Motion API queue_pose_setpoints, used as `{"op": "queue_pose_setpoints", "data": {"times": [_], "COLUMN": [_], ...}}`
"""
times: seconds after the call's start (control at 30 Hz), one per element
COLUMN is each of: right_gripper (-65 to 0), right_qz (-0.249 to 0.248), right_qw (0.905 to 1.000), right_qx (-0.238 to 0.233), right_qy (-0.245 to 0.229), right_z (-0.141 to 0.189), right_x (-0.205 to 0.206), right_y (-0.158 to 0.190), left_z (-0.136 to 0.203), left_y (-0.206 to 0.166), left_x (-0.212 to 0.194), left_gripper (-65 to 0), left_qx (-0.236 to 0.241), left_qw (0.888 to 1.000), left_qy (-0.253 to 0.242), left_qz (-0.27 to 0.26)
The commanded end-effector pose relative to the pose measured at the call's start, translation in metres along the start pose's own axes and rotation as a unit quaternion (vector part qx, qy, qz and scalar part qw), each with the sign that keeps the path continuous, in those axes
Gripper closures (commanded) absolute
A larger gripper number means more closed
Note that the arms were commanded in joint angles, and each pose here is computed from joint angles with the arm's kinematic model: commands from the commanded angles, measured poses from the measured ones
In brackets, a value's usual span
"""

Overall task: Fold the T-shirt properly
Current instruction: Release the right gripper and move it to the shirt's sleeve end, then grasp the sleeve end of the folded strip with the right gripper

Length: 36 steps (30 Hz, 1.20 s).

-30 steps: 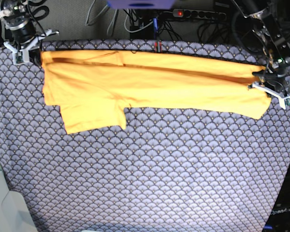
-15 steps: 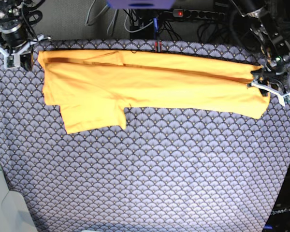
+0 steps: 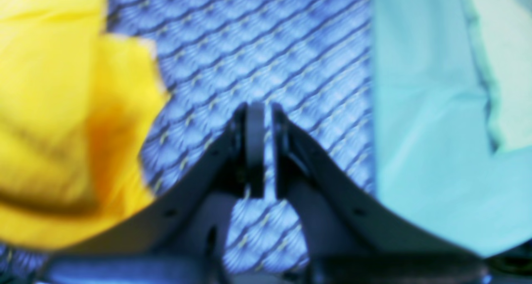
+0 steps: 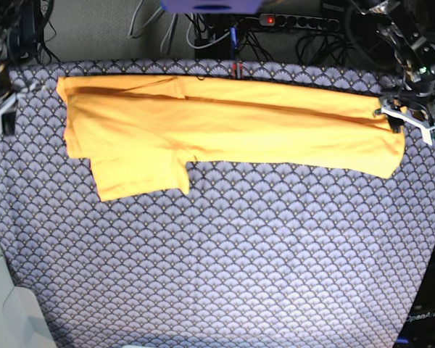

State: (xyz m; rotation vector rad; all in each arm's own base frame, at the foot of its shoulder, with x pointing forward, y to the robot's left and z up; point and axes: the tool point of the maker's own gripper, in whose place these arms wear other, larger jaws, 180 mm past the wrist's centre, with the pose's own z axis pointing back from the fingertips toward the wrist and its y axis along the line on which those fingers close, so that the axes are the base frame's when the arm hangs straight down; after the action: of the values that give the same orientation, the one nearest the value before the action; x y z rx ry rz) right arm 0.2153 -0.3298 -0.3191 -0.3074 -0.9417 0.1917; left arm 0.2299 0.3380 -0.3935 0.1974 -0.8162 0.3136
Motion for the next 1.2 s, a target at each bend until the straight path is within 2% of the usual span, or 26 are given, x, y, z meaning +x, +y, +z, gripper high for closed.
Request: {"op": "queue_pose_setpoints", "data": {"times": [0.0,0.17,0.33,0.5,0.73,1.17], "right_gripper": [-7.6,-17.3,-19.0,-19.0,-19.0,-19.0], "right_qz": [0.012,0.022,0.044,0.046,0.055,-0.017], "right_qw": [0.9997,0.9995,0.9989,0.9963,0.9836,0.9711], "right_qx": [-0.005,-0.021,-0.002,0.061,0.152,0.218], "right_qy": [-0.022,-0.001,0.012,0.04,0.08,0.096], "right_z": [-0.004,-0.031,-0.054,-0.085,-0.129,-0.181], "right_x": [0.022,0.06,0.094,0.087,0.077,0.068], "right_y": [-0.007,-0.024,-0.015,0.021,0.079,0.11], "left_z": [0.001,0.002,0.003,0.003,0.004,0.006], "left_y": [-0.001,0.0,0.0,0.0,0.001,0.004], "left_x": [0.016,0.015,0.014,0.013,0.008,0.0], "left_gripper": [-37.8,-37.9,-37.9,-37.9,-37.9,-37.9], "left_qx": [-0.005,-0.003,-0.004,-0.003,-0.002,-0.001], "left_qw": [1.0,1.0,1.0,1.0,1.0,1.0], "left_qy": [-0.028,-0.025,-0.024,-0.023,-0.017,-0.009], "left_qz": [-0.002,-0.004,-0.003,-0.003,-0.004,-0.004]}}
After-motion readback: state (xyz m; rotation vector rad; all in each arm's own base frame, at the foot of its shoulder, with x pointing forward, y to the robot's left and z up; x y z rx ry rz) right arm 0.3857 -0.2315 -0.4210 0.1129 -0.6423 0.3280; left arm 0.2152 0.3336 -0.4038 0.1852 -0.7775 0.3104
